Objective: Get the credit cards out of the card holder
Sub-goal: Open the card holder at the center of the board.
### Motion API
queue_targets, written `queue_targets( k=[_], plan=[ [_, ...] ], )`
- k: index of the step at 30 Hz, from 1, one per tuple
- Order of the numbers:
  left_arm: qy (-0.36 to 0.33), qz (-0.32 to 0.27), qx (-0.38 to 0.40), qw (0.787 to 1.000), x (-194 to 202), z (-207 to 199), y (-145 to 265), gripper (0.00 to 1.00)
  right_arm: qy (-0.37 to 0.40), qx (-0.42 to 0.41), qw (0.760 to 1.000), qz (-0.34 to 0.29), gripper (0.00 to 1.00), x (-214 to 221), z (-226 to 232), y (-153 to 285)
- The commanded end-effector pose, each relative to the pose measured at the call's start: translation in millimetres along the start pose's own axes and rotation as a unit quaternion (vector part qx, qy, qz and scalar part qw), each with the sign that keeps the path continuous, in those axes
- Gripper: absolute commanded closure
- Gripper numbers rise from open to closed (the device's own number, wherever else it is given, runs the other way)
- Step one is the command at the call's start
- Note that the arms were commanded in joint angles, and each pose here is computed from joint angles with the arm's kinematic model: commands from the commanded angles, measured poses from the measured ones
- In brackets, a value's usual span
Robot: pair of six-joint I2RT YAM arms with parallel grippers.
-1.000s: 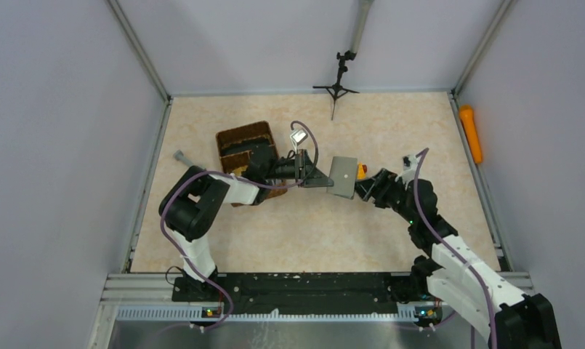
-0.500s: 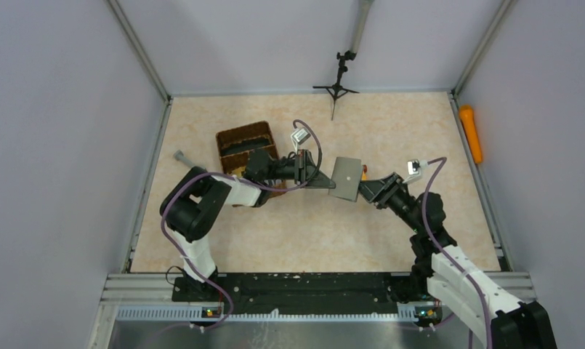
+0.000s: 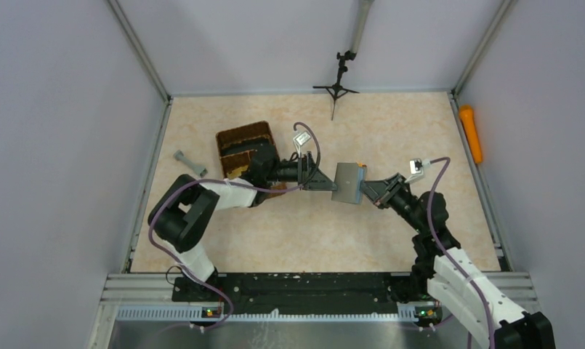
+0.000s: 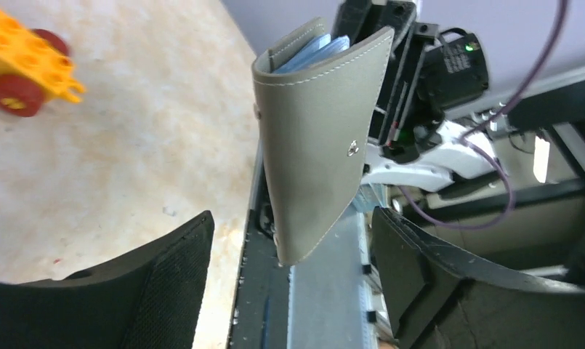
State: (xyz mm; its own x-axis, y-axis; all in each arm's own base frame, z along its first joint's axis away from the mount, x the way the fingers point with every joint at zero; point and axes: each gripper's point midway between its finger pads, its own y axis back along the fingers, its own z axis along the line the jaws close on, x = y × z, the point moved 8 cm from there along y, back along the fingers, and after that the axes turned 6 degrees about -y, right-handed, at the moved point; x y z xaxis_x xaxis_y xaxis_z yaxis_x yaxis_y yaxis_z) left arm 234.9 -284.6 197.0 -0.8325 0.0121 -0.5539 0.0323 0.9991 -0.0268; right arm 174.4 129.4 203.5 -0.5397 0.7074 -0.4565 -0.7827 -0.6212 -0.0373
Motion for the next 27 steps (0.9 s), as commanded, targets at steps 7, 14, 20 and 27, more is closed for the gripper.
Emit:
queue_targets(
  k=[7, 14, 20, 27],
  plan=[
    [-0.104, -0.028, -0.175, 0.979, -5.5, 8.8, 9.3, 0.04, 0.047, 0.130, 0.990, -0.004, 1.00, -11.7, -21.4, -8.9],
    [-0.140, 0.017, -0.227, 0.964, 7.4, 9.5, -14.0, 0.01, 0.051, 0.145, 0.988, 0.009, 1.00, -0.9, -26.0, -19.6],
    [-0.101, 0.040, -0.230, 0.967, 9.5, 21.0, -22.0, 0.01, 0.086, 0.160, 0.983, 0.008, 1.00, 15.6, -16.6, -30.2],
    [-0.101, 0.051, -0.242, 0.964, 10.4, 24.2, -23.7, 0.01, 0.102, 0.172, 0.980, 0.013, 1.00, 22.8, -13.2, -37.2]
  ],
)
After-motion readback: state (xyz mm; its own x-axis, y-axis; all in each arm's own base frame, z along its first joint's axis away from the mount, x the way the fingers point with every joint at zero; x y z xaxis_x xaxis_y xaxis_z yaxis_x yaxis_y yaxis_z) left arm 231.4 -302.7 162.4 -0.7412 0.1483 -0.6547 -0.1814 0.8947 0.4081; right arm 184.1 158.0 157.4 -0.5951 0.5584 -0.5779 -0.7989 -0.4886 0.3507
